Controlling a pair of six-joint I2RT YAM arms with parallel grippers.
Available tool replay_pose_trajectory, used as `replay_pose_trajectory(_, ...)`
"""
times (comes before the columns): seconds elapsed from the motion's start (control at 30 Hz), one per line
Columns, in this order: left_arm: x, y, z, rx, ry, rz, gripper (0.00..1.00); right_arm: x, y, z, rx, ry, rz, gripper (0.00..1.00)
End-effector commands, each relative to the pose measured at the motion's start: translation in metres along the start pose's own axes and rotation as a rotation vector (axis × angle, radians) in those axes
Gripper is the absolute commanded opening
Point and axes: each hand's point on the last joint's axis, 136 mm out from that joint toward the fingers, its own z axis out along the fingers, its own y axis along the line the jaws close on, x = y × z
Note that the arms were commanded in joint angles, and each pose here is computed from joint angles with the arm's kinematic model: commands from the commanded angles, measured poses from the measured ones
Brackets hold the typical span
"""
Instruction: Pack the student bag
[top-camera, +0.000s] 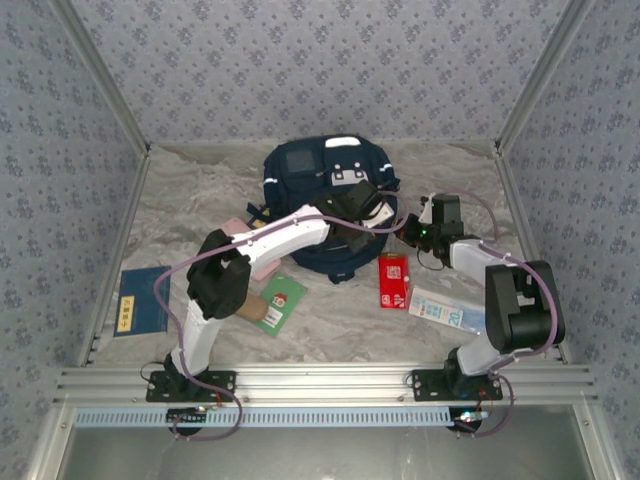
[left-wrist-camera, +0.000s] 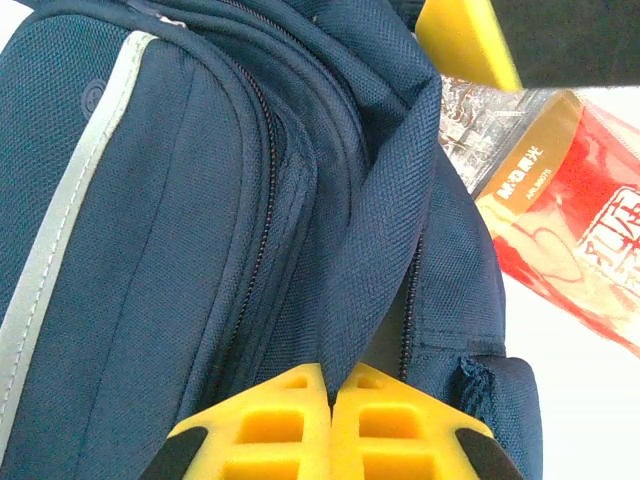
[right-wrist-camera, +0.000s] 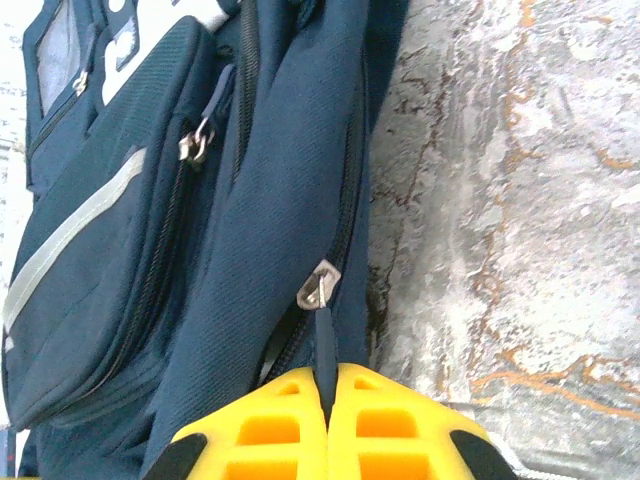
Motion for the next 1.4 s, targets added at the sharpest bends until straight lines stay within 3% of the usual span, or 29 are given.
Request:
replay_pose_trajectory(0.0,-0.021,0.024,-0.040,-0.089,-0.094,0.026,0.00,-0.024,-0.003,0.001,0.009,-0.033,0.015,0.00)
replay_pose_trajectory(0.6,-0.039,0.054,-0.086,-0.153,-0.221,0.029,0.00,-0.102,-0.041,0.058,-0.013,-0.048,0.198,0.00)
replay_pose_trajectory(0.77,-0.059,0.081,-0.094,-0.215,-0.258,-0.007,0.00,-0.112,-0.031,0.036,0.032,-0.119,0.153,0.40)
replay_pose_trajectory(0.9,-0.082,0.100,-0.100,-0.260,-0.306,0.011,0.00,-0.115,-0.025,-0.006,0.129,-0.220,0.094,0.52)
replay_pose_trajectory(1.07,-0.122,0.108,-0.112,-0.259,-0.387,0.016,0.00,-0.089,-0.012,-0.041,0.226,-0.246,0.013,0.53)
replay_pose_trajectory(1.2,-0.149,0.097,-0.112,-0.285,-0.445,0.101,0.00,-0.061,-0.003,-0.052,0.209,-0.248,-0.016,0.52)
replay_pose_trajectory(1.37,-0.170,0.085,-0.096,-0.275,-0.470,0.111,0.00,-0.025,0.007,-0.053,0.165,-0.221,-0.052,0.52)
